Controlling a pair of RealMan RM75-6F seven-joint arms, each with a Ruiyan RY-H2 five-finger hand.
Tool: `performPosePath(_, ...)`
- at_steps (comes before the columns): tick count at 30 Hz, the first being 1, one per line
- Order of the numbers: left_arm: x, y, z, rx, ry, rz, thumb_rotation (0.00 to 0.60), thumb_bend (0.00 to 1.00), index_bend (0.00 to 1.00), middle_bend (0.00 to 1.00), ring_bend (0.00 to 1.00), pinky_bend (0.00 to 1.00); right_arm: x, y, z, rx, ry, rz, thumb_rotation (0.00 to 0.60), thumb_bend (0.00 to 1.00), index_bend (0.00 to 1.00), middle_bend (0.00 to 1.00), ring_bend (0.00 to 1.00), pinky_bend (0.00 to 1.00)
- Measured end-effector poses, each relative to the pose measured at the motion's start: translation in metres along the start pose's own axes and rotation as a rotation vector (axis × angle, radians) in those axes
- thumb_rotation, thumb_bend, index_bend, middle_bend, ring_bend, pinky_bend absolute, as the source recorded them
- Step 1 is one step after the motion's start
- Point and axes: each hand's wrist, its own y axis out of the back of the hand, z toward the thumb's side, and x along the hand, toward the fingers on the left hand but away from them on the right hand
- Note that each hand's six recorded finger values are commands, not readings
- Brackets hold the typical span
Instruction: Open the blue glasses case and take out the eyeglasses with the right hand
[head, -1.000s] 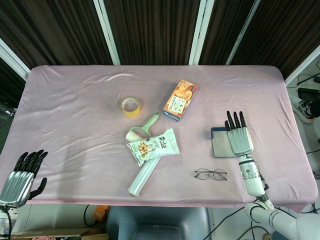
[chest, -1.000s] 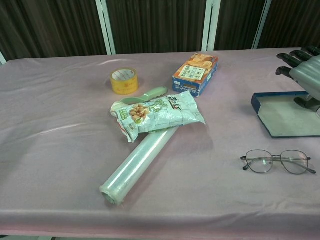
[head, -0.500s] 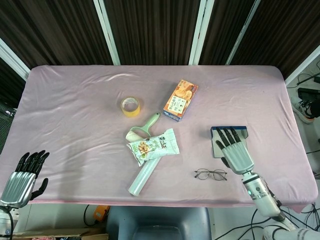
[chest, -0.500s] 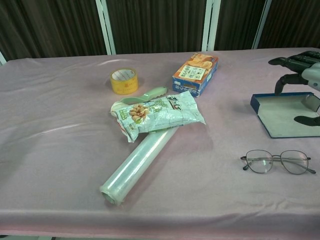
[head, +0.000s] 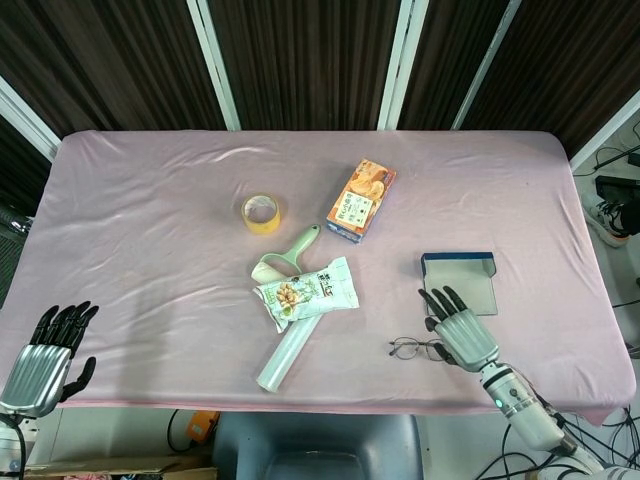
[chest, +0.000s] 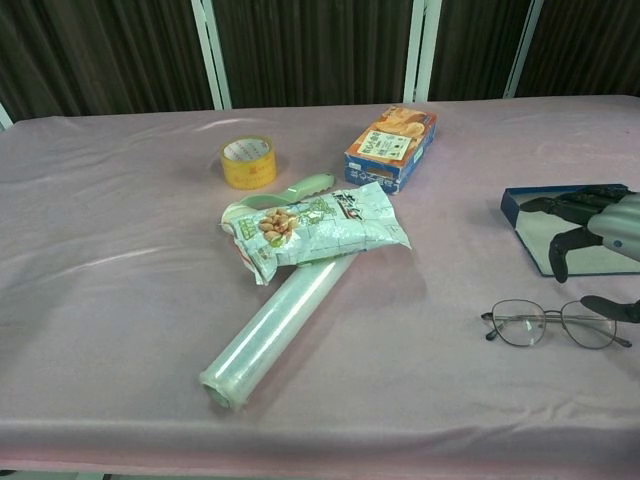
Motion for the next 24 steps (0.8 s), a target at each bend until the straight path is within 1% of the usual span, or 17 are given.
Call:
performPosePath(10, -0.002, 0.003, -0.002, -0.01, 0.0, 0.007, 0.6, 0.43, 0.0, 0.04, 0.07, 0.05, -0.005, -0.012, 0.009, -0.003, 0.013, 0.038, 0.6, 0.53, 0.58, 0.01, 0.0, 0.0)
performPosePath(17, -0.002, 0.002, -0.002, -0.015, -0.005, 0.005, 0.6, 0.43, 0.0, 0.04, 0.07, 0.05, -0.01, -0.016, 0.015, 0.0, 0.019, 0.038, 0.6, 0.55, 0.61, 0.01, 0.0, 0.0)
performPosePath(24, -0.003, 0.003, -0.002, -0.017, -0.007, 0.005, 0.6, 0.43, 0.0, 0.04, 0.07, 0.05, -0.011, -0.021, 0.018, 0.0, 0.021, 0.054, 0.6, 0.57, 0.64, 0.03, 0.0, 0.0)
